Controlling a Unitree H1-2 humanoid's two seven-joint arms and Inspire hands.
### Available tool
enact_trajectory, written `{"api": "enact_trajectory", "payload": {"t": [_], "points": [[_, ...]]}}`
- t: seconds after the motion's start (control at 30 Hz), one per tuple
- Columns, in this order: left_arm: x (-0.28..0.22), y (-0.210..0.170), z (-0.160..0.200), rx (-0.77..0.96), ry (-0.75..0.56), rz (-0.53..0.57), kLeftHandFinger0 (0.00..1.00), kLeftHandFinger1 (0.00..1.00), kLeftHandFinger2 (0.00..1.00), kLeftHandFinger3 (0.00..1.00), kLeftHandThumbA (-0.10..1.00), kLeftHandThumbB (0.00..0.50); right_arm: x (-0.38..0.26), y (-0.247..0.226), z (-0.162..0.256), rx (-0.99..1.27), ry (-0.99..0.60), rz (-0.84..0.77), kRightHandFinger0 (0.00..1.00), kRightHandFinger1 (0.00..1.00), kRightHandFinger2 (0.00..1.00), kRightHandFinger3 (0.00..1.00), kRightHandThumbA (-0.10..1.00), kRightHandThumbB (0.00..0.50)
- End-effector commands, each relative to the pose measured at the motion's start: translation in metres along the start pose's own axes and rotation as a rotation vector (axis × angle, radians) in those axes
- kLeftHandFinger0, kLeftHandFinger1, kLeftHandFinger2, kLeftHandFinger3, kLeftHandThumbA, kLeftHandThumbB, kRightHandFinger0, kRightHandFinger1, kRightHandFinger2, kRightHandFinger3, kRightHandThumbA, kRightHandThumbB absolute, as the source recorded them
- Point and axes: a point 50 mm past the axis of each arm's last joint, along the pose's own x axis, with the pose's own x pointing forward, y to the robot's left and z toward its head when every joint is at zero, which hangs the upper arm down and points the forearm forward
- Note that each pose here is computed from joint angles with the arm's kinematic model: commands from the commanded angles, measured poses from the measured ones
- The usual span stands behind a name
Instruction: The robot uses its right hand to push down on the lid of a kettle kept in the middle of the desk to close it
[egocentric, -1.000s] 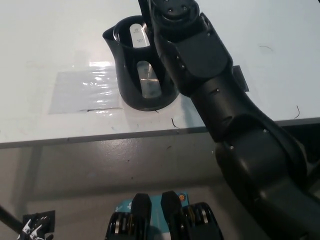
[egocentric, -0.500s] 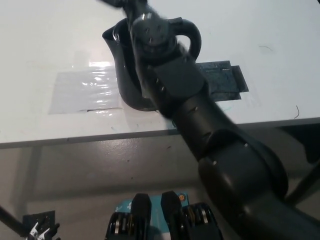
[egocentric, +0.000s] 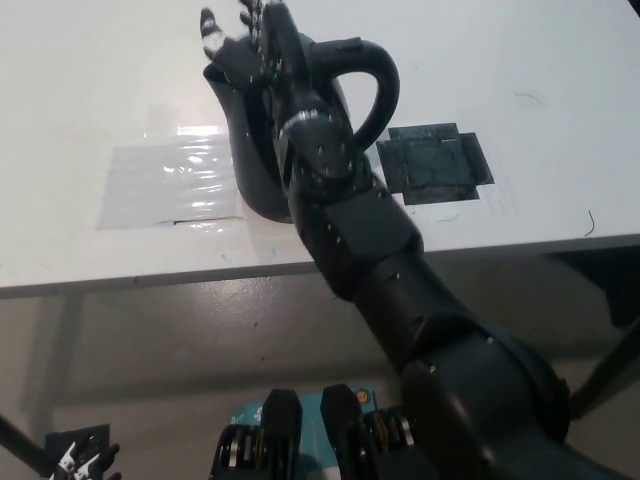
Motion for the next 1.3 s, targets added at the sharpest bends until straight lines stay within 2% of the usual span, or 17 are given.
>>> {"api": "enact_trajectory", "payload": {"t": [0.0,0.23,0.43,0.5,0.53,0.57,0.63,0.7,0.73,0.8,0.83,0.9,0.97,1.1,1.13,1.2,1.27], "points": [[-0.002,-0.002,0.012,-0.015,-0.062,-0.019,1.00,1.00,0.85,1.00,0.32,0.210,-0.027,0.005,-0.058,0.088,0.142,0.008,1.00,1.00,1.00,1.00,0.44,0.074],[0.000,-0.002,0.014,-0.015,-0.074,-0.025,1.00,1.00,0.85,1.00,0.32,0.181,-0.039,-0.004,-0.082,0.045,0.191,-0.015,1.00,1.00,1.00,1.00,0.43,0.052],[-0.003,0.000,0.013,-0.008,-0.071,-0.018,1.00,1.00,0.85,1.00,0.31,0.182,-0.029,0.000,-0.062,0.049,0.134,0.025,1.00,1.00,1.00,1.00,0.48,0.081],[-0.005,0.002,0.013,-0.006,-0.065,-0.015,1.00,1.00,0.85,1.00,0.31,0.182,-0.026,0.002,-0.053,0.037,0.086,0.047,1.00,1.00,1.00,1.00,0.48,0.069],[-0.005,0.003,0.012,0.003,-0.062,-0.019,1.00,1.00,0.85,1.00,0.33,0.188,-0.019,0.003,-0.035,-0.003,0.029,0.078,1.00,1.00,1.00,1.00,0.51,0.083],[-0.007,0.005,0.012,0.005,-0.058,-0.015,1.00,1.00,0.86,1.00,0.33,0.201,-0.016,0.005,-0.020,-0.012,-0.036,0.107,1.00,1.00,1.00,1.00,0.49,0.060],[-0.007,0.007,0.014,0.005,-0.059,-0.014,1.00,1.00,0.85,1.00,0.33,0.205,-0.014,0.008,0.009,-0.034,-0.143,0.148,1.00,1.00,1.00,1.00,0.48,0.097],[-0.009,0.008,0.013,0.005,-0.051,-0.011,1.00,1.00,0.85,1.00,0.33,0.205,-0.017,0.010,0.029,-0.043,-0.207,0.188,1.00,1.00,1.00,1.00,0.49,0.097],[-0.010,0.009,0.012,0.004,-0.051,-0.010,1.00,1.00,0.85,1.00,0.32,0.214,-0.023,0.013,0.063,-0.092,-0.306,0.225,1.00,1.00,1.00,1.00,0.54,0.122],[-0.010,0.009,0.012,0.005,-0.046,-0.007,1.00,1.00,0.84,1.00,0.32,0.207,-0.029,0.015,0.083,-0.136,-0.361,0.248,1.00,1.00,1.00,1.00,0.59,0.143],[-0.009,0.009,0.012,0.002,-0.048,-0.005,1.00,1.00,0.85,1.00,0.31,0.205,-0.045,0.019,0.125,-0.187,-0.466,0.297,1.00,1.00,1.00,1.00,0.61,0.132],[-0.006,0.010,0.012,-0.006,-0.054,-0.011,1.00,1.00,0.85,1.00,0.29,0.191,-0.062,0.022,0.161,-0.231,-0.590,0.352,1.00,1.00,1.00,1.00,0.65,0.120],[-0.007,0.010,0.012,0.006,-0.049,-0.009,1.00,1.00,0.86,1.00,0.31,0.205,-0.082,0.026,0.193,-0.249,-0.683,0.399,0.98,1.00,1.00,1.00,0.65,0.131],[-0.011,0.014,0.010,-0.013,-0.038,0.014,1.00,1.00,0.85,1.00,0.26,0.202,-0.114,0.027,0.224,-0.274,-0.766,0.443,0.95,1.00,1.00,1.00,0.70,0.151],[-0.011,0.015,0.010,-0.013,-0.036,0.015,1.00,1.00,0.85,1.00,0.26,0.191,-0.120,0.024,0.229,-0.281,-0.784,0.443,0.94,1.00,1.00,1.00,0.70,0.186],[-0.014,0.017,0.008,-0.008,-0.027,0.022,1.00,1.00,0.86,1.00,0.28,0.208,-0.137,0.014,0.239,-0.313,-0.835,0.448,0.94,0.97,1.00,1.00,0.66,0.216],[-0.017,0.018,0.006,-0.007,-0.023,0.019,1.00,1.00,0.87,1.00,0.29,0.204,-0.147,0.006,0.241,-0.325,-0.826,0.442,0.94,0.99,1.00,1.00,0.54,0.241]]}}
